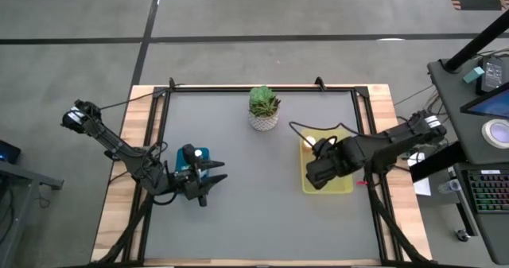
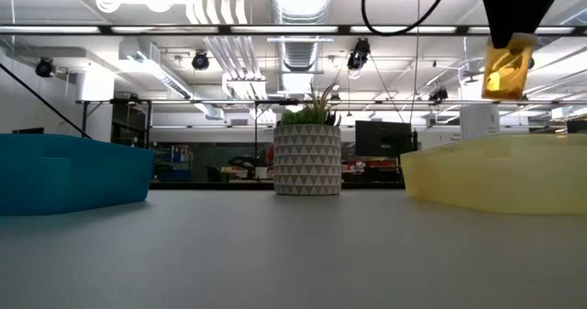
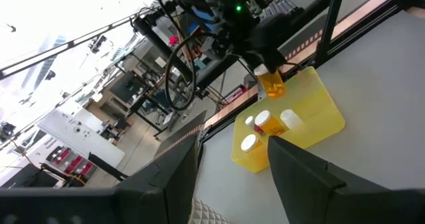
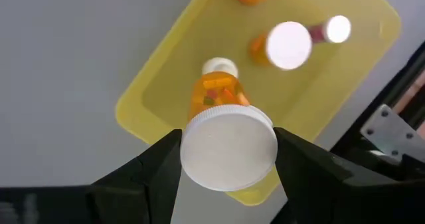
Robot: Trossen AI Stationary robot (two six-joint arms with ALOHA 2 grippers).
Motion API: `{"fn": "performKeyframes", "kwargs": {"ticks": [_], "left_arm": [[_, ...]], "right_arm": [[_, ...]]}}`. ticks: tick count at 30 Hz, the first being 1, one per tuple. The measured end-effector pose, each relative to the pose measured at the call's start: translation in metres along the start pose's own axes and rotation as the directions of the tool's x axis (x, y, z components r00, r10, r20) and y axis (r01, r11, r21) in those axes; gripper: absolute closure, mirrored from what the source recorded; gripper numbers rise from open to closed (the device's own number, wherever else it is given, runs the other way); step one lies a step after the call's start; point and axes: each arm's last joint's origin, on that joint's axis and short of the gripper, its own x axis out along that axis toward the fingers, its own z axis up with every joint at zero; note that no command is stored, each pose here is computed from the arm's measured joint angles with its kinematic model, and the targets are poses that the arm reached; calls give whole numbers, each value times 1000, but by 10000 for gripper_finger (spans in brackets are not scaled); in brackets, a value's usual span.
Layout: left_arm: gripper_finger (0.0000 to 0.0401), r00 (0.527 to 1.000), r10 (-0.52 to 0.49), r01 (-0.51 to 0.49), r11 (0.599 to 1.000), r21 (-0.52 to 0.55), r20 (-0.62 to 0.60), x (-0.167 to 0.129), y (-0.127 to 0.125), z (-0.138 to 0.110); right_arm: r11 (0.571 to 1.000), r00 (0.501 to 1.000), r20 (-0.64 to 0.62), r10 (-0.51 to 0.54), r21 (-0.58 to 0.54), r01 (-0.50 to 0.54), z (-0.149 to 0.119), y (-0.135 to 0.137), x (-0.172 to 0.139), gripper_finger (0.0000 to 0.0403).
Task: Pick and place medicine bottles into bin by pill shape (circle, oval)
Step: Put the orange pill bottle into the right yellow bin
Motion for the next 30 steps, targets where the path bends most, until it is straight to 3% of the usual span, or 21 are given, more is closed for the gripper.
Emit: {"fn": "performKeyframes", "kwargs": {"ticks": [14,30], "left_arm": [[232,1000,0,0,1000,8,1,0,0,0],[232,1000,1,-1,1000,8,1,0,0,0]], "right_arm": [[994,999,-32,-43,100,46,-19,-44,27,191],[991,996,-86,-16,131,27,-21,-54,79,191]]}}
